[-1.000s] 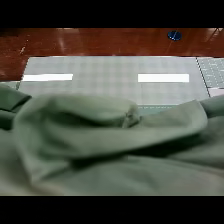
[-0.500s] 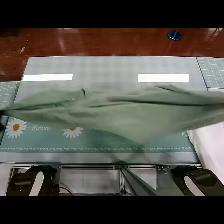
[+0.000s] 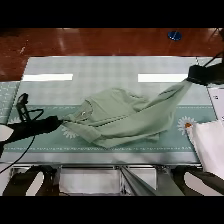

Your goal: Fold the shirts.

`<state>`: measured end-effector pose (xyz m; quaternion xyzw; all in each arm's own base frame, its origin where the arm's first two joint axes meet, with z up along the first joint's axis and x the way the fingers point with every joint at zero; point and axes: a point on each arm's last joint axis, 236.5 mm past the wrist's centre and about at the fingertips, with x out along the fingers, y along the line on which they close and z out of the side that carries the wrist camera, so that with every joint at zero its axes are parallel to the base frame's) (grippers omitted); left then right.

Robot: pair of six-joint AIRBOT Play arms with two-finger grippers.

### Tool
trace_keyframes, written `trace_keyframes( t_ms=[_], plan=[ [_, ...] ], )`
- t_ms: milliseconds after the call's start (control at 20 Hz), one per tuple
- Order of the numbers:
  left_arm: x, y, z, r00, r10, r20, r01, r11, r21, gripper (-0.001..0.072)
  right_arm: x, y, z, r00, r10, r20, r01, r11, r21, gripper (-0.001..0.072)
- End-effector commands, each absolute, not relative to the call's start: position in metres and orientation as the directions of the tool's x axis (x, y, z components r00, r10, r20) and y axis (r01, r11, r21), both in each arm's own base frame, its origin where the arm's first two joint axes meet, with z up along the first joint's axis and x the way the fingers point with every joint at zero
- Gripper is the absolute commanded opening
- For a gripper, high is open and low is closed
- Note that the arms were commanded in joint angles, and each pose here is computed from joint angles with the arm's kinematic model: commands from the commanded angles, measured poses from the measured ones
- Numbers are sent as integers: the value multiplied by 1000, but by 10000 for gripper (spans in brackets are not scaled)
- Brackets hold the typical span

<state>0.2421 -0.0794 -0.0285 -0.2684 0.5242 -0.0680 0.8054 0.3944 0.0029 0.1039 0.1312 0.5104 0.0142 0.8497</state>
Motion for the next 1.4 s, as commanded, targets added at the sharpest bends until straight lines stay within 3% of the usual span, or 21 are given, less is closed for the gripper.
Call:
trace_keyframes(
  t_ms=[0, 50, 100, 250, 450, 550, 650, 800, 950, 1150, 1350],
  plan=[
    [251, -98, -63, 366, -478, -799, -216, 791, -573, 112, 452, 18, 73, 486, 319, -814, 141, 890, 433, 167],
    [253, -99, -66, 338, -486, -806, -223, 790, -571, 431, 458, 21, 69, 478, 337, -811, 148, 880, 452, 419],
    [257, -98, -62, 319, -495, -808, -217, 792, -571, 510, 459, 21, 69, 469, 342, -814, 151, 877, 456, 415],
    [290, -71, -2, 371, -496, -785, -135, 807, -574, 509, 446, -8, 100, 467, 310, -828, 151, 895, 420, 415],
    [317, 14, 83, 552, -356, -754, -176, 834, -523, 508, 367, -118, 118, 409, 58, -911, 367, 903, 223, 409],
    [304, 11, 64, 486, -402, -776, -233, 796, -559, 507, 327, -112, 79, 378, 120, -918, 491, 814, 309, 408],
    [281, -13, 18, 317, -507, -802, -250, 771, -586, 507, 278, -76, 14, 256, 226, -940, 490, 808, 327, 408],
    [247, -40, -33, 70, -637, -768, -313, 717, -623, 507, 234, -5, -38, 146, 466, -873, 460, 749, 477, 408],
    [252, -36, -53, 50, -643, -764, -354, 704, -615, 507, 206, 15, -63, 50, 493, -868, 445, 767, 462, 409],
    [256, -37, -56, 57, -642, -765, -349, 704, -618, 507, 195, 25, -75, 9, 494, -869, 434, 781, 449, 408],
    [261, -61, -48, 47, -696, -717, -254, 686, -682, 507, 193, 37, -78, -16, 490, -872, 398, 803, 444, 408]
  ],
)
